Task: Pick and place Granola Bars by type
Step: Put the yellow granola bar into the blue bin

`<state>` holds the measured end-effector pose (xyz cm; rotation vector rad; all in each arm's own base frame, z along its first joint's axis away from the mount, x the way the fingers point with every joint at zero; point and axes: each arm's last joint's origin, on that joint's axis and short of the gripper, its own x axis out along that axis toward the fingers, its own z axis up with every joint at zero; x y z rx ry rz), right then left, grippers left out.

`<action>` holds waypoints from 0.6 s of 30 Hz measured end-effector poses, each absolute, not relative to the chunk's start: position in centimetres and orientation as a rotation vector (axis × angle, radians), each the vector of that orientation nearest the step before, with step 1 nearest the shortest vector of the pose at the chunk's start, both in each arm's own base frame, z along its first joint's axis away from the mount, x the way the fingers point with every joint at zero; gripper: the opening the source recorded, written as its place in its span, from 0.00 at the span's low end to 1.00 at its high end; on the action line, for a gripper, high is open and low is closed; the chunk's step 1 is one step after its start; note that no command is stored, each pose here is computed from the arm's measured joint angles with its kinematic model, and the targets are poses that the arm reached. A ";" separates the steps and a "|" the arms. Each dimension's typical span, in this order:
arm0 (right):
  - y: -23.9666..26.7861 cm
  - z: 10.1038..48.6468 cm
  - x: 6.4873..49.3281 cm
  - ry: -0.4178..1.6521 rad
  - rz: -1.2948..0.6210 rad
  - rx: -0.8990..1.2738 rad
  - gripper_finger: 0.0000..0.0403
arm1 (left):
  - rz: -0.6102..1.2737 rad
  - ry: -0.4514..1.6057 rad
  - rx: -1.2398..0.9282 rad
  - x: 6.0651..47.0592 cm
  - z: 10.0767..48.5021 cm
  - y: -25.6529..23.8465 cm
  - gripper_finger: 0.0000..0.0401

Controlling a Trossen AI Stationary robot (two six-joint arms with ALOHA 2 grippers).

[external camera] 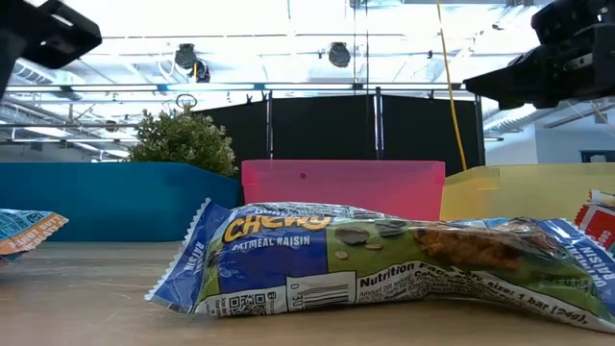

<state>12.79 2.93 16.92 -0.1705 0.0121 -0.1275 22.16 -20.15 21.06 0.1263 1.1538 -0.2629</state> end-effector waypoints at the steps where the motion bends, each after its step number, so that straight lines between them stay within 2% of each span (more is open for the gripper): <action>1: 2.9 17.0 12.8 0.008 -0.122 -0.173 0.00 | -0.271 1.167 0.135 22.4 20.8 -20.5 0.52; 4: 2.9 17.0 12.8 0.007 -0.121 -0.186 0.00 | -0.271 1.179 0.167 22.9 20.1 -21.2 0.58; 7: 2.9 17.0 12.8 0.007 -0.121 -0.199 0.00 | -0.264 1.200 0.182 23.4 19.4 -21.3 0.60; 18: 2.9 17.0 12.8 0.008 -0.121 -0.227 0.00 | -0.257 1.324 0.185 24.8 16.3 -20.7 0.53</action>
